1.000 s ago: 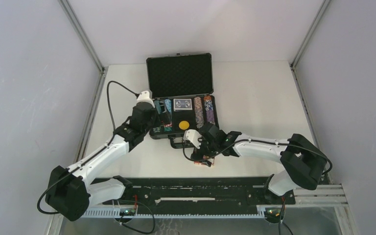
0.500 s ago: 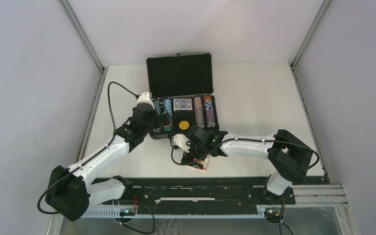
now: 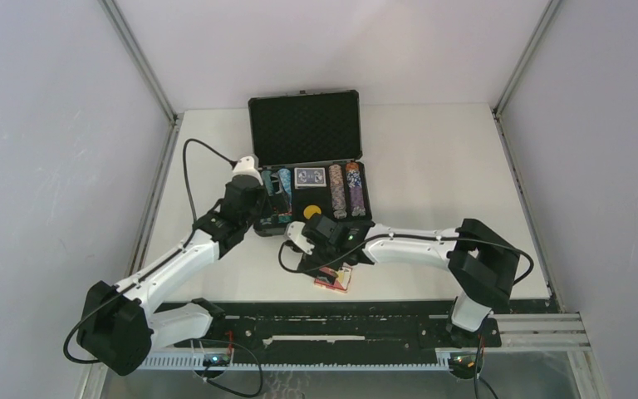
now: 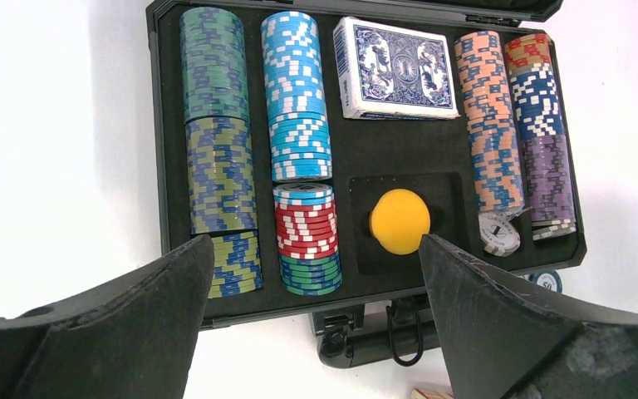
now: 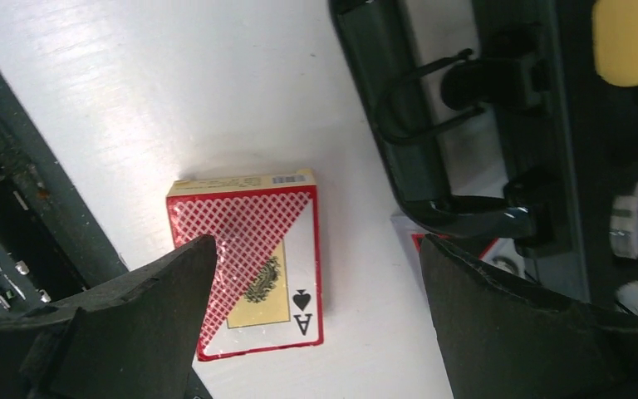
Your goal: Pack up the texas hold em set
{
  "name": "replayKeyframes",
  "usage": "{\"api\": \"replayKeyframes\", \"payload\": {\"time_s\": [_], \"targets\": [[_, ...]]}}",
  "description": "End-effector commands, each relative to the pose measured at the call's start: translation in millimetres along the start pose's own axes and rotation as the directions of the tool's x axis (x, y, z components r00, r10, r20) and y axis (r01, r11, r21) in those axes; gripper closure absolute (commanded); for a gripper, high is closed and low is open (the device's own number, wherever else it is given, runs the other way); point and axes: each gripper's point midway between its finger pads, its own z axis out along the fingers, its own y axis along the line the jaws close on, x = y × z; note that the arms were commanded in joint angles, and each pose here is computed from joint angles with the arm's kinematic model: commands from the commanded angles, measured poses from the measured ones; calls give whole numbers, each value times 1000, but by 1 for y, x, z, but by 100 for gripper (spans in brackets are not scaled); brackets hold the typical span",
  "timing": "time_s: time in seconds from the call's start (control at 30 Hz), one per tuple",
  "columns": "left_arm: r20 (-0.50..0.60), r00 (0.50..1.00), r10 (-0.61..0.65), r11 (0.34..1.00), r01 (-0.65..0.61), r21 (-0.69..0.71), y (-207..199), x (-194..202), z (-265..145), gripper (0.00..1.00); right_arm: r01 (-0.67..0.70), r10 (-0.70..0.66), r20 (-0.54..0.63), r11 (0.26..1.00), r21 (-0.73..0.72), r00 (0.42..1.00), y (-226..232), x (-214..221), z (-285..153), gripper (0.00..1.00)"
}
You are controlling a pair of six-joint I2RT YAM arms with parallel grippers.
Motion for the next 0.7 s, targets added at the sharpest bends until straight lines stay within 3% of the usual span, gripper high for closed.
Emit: {"api": "replayKeyframes", "payload": {"time_s": [0.0,0.4,0.67], "targets": [[18,1000,3,1000,-4,20,-5,-8,-1,3,-64,57,62,992,108,996,-19,-25,-27,0],[15,1000,-1,1000,1,-15,1,-6,-1,2,-20,24,42,996,-92,999,34,-5,-21,0],[18,1000,-3,999,4,-34,5,-6,-2,2,-34,34,0,990,-135,999,41,15,7,0]]}}
